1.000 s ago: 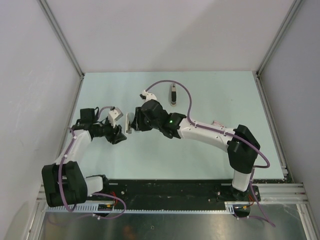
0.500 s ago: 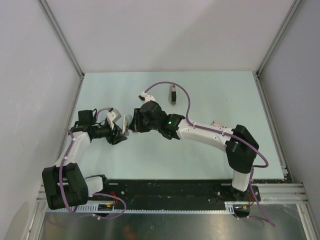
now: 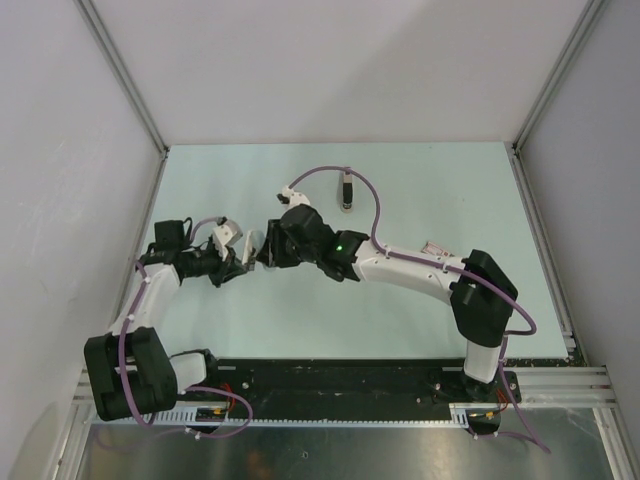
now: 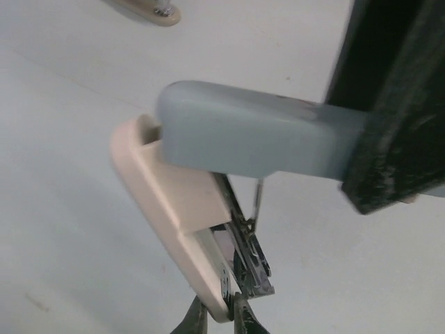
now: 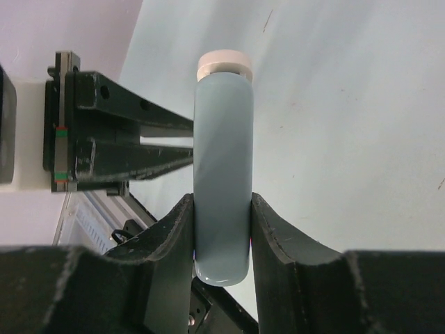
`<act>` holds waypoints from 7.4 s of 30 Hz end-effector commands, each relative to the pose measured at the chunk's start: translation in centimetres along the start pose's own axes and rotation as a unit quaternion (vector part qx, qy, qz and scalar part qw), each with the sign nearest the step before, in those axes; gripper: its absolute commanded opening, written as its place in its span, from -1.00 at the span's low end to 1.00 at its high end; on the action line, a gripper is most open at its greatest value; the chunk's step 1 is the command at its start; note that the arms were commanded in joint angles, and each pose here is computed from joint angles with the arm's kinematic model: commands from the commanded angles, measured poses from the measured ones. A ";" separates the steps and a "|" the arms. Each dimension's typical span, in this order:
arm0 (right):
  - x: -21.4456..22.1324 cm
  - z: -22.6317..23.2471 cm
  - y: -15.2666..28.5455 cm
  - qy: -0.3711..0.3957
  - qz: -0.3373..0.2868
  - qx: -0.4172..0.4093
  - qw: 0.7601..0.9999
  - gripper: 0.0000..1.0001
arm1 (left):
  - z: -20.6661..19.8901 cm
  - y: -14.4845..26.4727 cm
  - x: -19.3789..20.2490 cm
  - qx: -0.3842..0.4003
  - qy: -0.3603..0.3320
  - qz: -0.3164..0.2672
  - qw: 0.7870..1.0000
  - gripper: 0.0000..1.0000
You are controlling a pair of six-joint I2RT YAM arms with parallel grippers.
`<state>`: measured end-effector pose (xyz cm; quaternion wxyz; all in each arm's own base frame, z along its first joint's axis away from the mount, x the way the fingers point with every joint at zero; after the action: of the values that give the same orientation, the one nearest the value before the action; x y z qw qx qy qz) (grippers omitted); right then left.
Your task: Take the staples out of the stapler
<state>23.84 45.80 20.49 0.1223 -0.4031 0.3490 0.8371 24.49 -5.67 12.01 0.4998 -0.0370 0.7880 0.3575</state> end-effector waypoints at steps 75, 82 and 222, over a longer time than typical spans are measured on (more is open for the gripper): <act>-0.2 -6.1 -6.6 0.217 0.052 0.139 0.965 -1.00 | 1.2 8.4 -11.5 -0.036 0.119 -0.154 0.980 0.82; 1.5 -4.8 -7.3 0.198 0.139 0.105 0.965 -1.00 | 6.7 12.8 -10.3 -0.099 0.190 -0.191 0.958 0.99; -6.2 -16.4 3.0 -0.100 -0.061 0.199 0.973 -1.00 | -5.0 -17.3 -8.8 0.087 0.149 0.064 0.983 0.76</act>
<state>35.39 31.73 14.18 0.2085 -0.2877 0.5346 0.7668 30.82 -22.30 9.17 0.3480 0.0200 0.8690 0.3512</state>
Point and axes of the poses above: each gripper's point midway between its finger pads, its own y axis back along the fingers, its own z axis along the line the jaws close on, x = y × z, the point moved 3 cm from there along y, back along the fingers, and after that the axes turned 13 degrees about y, right-handed, at the moved point
